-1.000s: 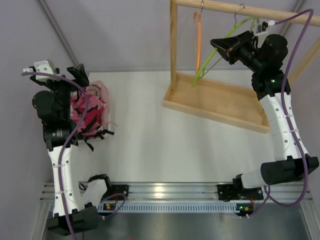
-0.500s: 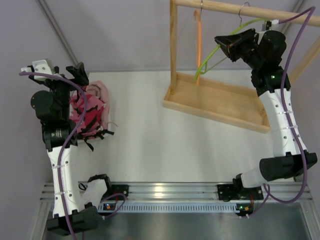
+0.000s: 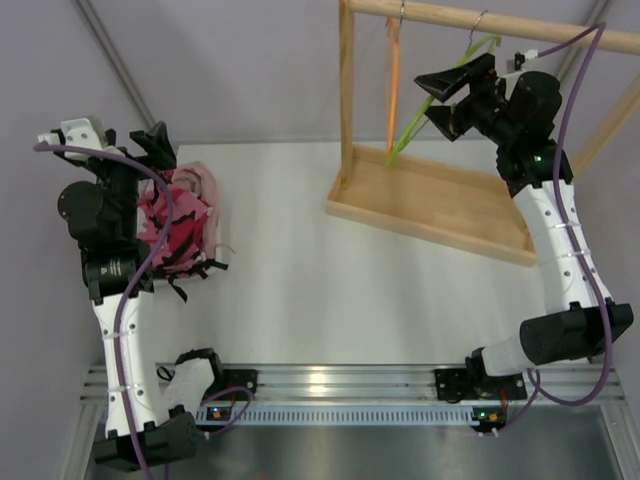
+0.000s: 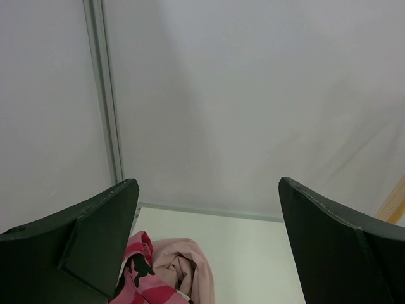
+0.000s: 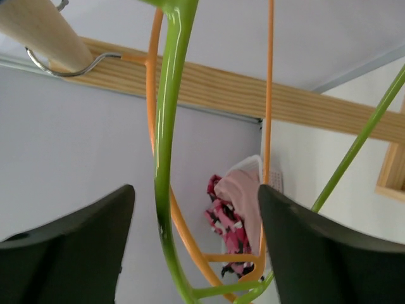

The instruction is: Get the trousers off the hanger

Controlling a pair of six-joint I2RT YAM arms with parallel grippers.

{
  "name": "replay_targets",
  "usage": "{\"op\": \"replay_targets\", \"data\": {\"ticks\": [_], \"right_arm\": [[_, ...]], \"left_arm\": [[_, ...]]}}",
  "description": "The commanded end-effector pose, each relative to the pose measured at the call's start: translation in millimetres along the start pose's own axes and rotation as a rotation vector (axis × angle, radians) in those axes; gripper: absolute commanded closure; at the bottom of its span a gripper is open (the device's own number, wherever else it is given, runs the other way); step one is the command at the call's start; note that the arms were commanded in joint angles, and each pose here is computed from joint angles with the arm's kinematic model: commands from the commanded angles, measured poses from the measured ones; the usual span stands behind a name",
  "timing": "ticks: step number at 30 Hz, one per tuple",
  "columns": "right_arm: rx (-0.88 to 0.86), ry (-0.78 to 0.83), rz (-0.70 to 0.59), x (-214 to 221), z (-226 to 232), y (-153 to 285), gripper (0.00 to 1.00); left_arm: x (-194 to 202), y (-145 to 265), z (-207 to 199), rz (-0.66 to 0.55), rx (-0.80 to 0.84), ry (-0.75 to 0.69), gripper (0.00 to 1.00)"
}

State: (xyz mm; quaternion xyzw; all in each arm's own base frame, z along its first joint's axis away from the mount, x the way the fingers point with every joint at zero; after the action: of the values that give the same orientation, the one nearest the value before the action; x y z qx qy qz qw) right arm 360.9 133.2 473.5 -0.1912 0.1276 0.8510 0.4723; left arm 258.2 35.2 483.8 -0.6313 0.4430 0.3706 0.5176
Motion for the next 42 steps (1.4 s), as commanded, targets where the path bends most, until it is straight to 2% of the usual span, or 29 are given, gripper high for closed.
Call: {"op": "replay_targets", "data": {"ticks": [1, 3, 5, 9, 14, 15, 17, 18, 20, 22, 24, 29, 33, 39, 42], "right_arm": [[-0.136, 0.089, -0.002, 2.8, 38.0, 31.1, 0.15], [-0.163, 0.123, 0.012, 6.6, 44.6, 42.5, 0.01], [-0.178, 0.151, 0.018, 10.4, 47.8, 55.2, 0.01], [-0.128, 0.213, 0.015, 15.3, 33.2, 74.6, 0.0], [0.017, 0.222, 0.033, 23.3, -12.2, 103.0, 0.01], [0.067, 0.237, -0.011, 10.6, -26.0, 111.2, 0.01], [0.12, 0.239, -0.015, 12.5, -42.8, 125.2, 0.0], [0.144, 0.258, -0.039, 5.9, -51.0, 133.7, 0.01], [0.171, 0.315, -0.05, 6.9, -60.3, 147.3, 0.01], [0.187, 0.363, -0.068, 3.3, -66.4, 157.4, 0.01], [0.171, 0.455, -0.045, 7.9, -65.9, 166.1, 0.01], [0.129, 0.584, 0.073, 32.3, -79.9, 176.3, 0.01], [0.155, 0.729, 0.137, 50.6, -105.7, 187.3, 0.0], [0.202, 0.836, 0.236, 77.1, -144.6, 198.1, 0.01], [0.224, 0.871, 0.273, 85.5, -161.7, 199.9, 0.01]], "left_arm": [[-21.9, 2.5, -8.0, -0.063, 0.041, -0.015, 0.01], [-21.5, 3.8, -12.4, -0.055, 0.077, -0.017, 0.01], [-20.7, 3.3, -16.9, -0.036, 0.115, -0.017, 0.01], [1.0, -5.4, -16.1, 0.135, 0.127, 0.017, 0.01], [27.5, -27.4, -26.8, 0.342, 0.249, 0.113, 0.01], [41.8, -35.2, -26.0, 0.398, 0.259, 0.143, 0.01], [47.4, -43.9, -32.0, 0.433, 0.277, 0.164, 0.01], [61.9, -50.0, -41.0, 0.479, 0.303, 0.157, 0.01], [69.0, -58.1, -52.1, 0.486, 0.293, 0.098, 0.01], [90.3, -59.3, -91.9, 0.529, 0.378, 0.005, 0.01], [114.6, -57.4, -127.9, 0.583, 0.455, -0.046, 0.01], [166.9, -49.7, -180.3, 0.741, 0.546, -0.121, 0.01], [201.3, -36.6, -211.7, 0.838, 0.619, -0.094, 0.01], [237.9, -11.0, -217.6, 0.967, 0.68, -0.062, 0.01], [252.2, 1.2, -210.3, 1.032, 0.577, -0.02, 0.01]]}}
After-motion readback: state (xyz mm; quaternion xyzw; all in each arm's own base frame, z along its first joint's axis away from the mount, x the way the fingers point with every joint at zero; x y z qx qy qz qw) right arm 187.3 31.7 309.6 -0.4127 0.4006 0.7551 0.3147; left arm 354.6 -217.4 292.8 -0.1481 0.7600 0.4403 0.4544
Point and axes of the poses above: each gripper's point midway between its finger pads, its own y axis back along the fingers, its own z axis along the line the jaws close on, x = y × z, the point moved 6 cm from there along y, back along the fingers, and after that the axes turned 5 degrees about y, right-handed, at the moved point
